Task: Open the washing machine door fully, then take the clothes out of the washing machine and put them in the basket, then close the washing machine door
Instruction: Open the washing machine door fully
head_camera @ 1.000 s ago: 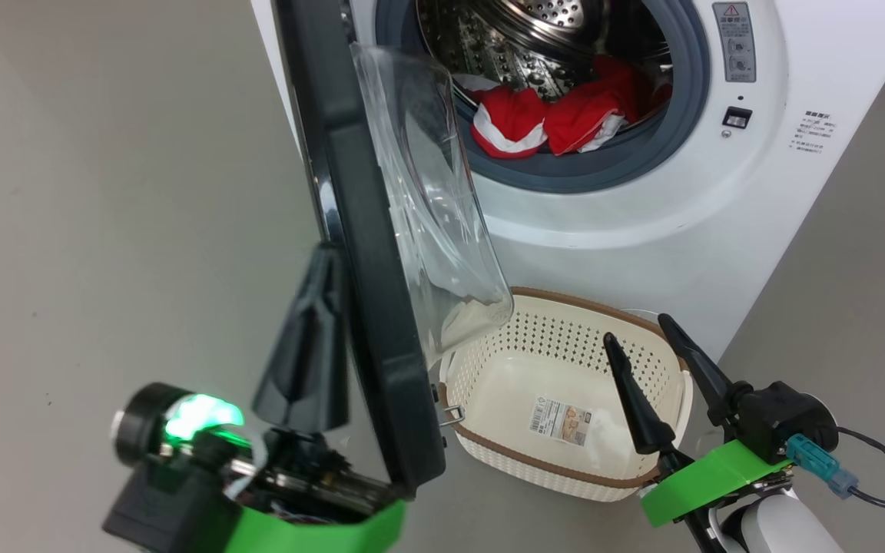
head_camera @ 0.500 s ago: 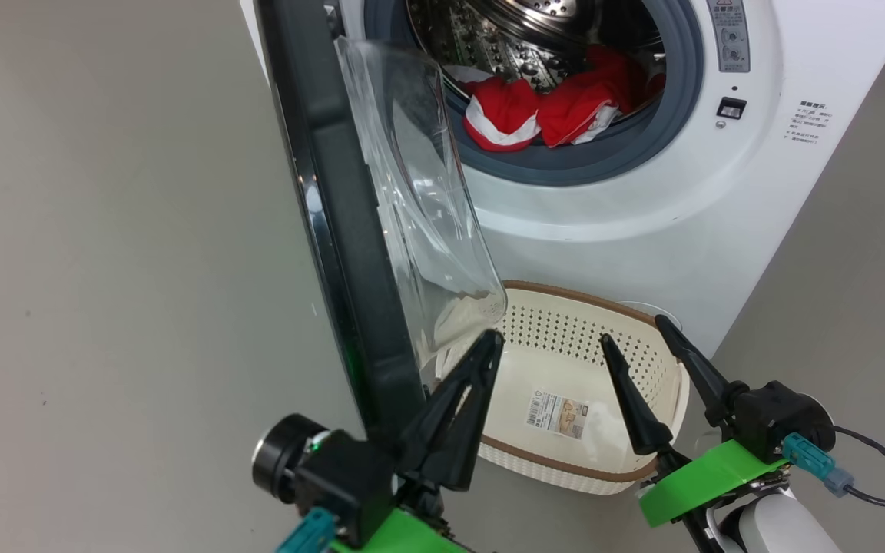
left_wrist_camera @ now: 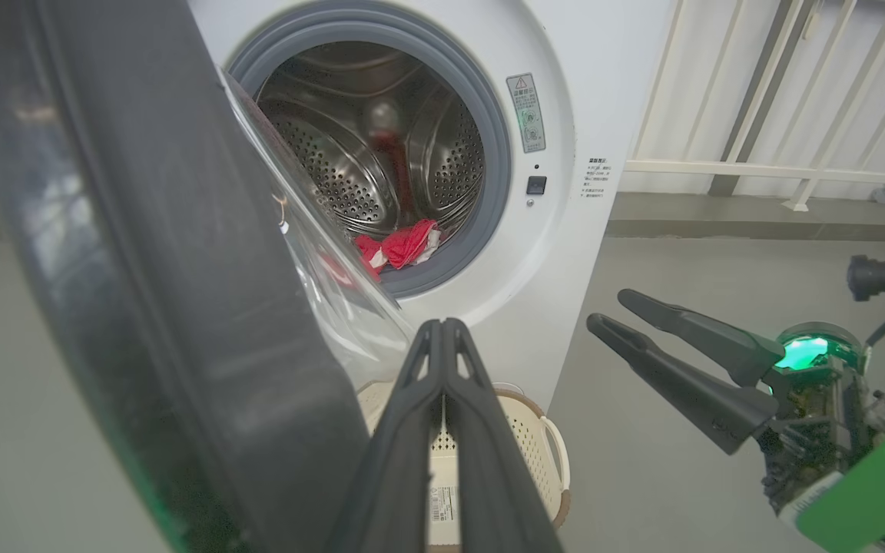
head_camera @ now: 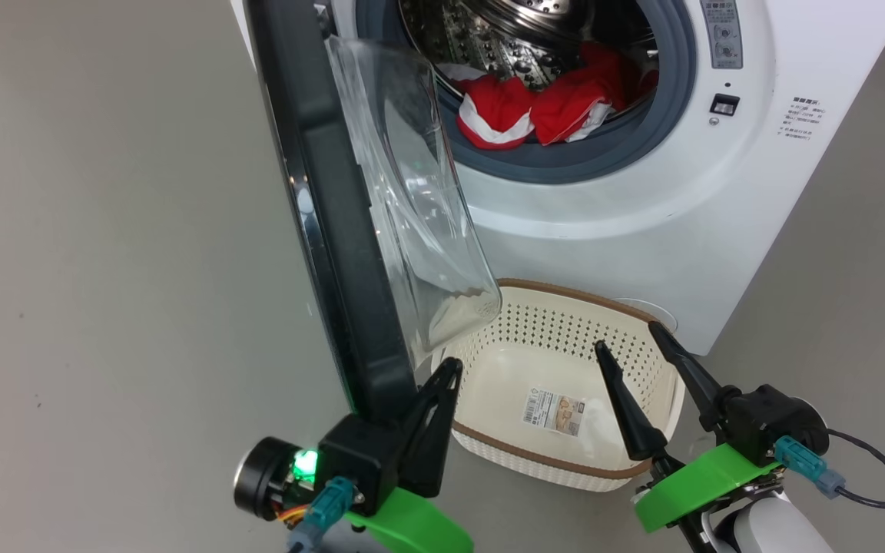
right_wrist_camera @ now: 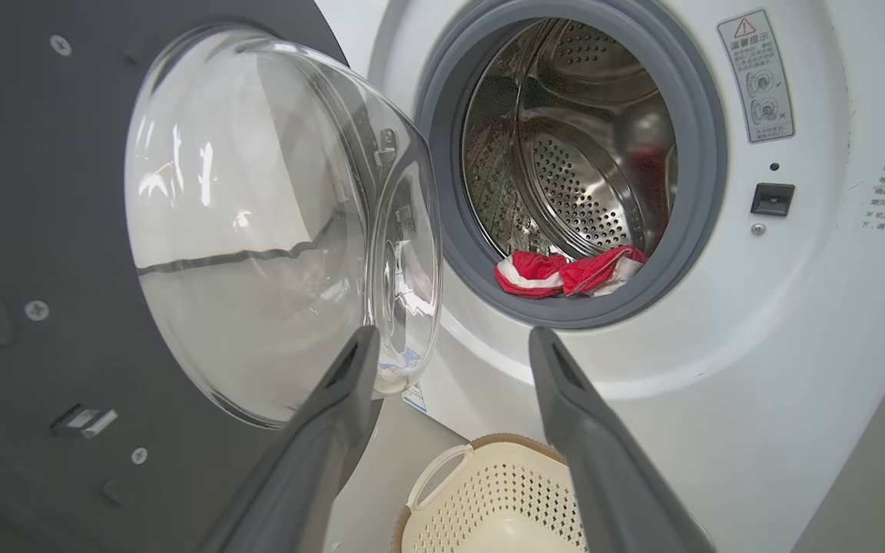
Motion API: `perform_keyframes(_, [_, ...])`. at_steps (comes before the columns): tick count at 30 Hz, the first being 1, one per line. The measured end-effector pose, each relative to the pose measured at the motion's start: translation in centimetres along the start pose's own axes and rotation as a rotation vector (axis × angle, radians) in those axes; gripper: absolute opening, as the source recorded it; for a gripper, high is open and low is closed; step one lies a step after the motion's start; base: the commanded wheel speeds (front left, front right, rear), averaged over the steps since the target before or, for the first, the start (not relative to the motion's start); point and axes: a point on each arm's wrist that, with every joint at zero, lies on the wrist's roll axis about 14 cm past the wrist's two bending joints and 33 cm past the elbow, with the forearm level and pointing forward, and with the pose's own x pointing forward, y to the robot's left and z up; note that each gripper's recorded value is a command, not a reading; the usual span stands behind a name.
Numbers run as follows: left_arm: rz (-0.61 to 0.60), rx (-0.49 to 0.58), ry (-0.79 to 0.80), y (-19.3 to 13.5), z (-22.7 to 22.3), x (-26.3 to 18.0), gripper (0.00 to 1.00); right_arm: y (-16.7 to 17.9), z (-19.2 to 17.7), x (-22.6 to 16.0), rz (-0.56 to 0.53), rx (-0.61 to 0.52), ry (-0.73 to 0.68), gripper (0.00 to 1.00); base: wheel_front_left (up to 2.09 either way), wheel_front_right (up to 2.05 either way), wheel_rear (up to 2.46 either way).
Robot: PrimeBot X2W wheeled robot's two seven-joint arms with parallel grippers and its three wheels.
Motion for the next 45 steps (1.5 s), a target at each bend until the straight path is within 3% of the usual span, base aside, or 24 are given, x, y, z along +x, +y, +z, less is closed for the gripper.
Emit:
perform_keyframes(15, [0.139, -0.004, 0.035, 3.5, -1.1, -0.7, 0.00, 0.8, -1.2, 1.2, 0.033, 0.007, 0.028, 1.00, 0.00, 0.00, 0.00])
perform_keyframes(32, [0.385, 0.029, 0.044, 10.4, -1.0, -4.3, 0.00, 3.6, -1.6, 2.4, 0.114, 0.010, 0.041, 1.00, 0.00, 0.00, 0.00])
perform_keyframes(45, [0.606, 0.095, 0.047, 16.7, -0.7, -7.3, 0.00, 3.4, -1.9, 2.3, 0.111, 0.011, 0.046, 1.00, 0.00, 0.00, 0.00])
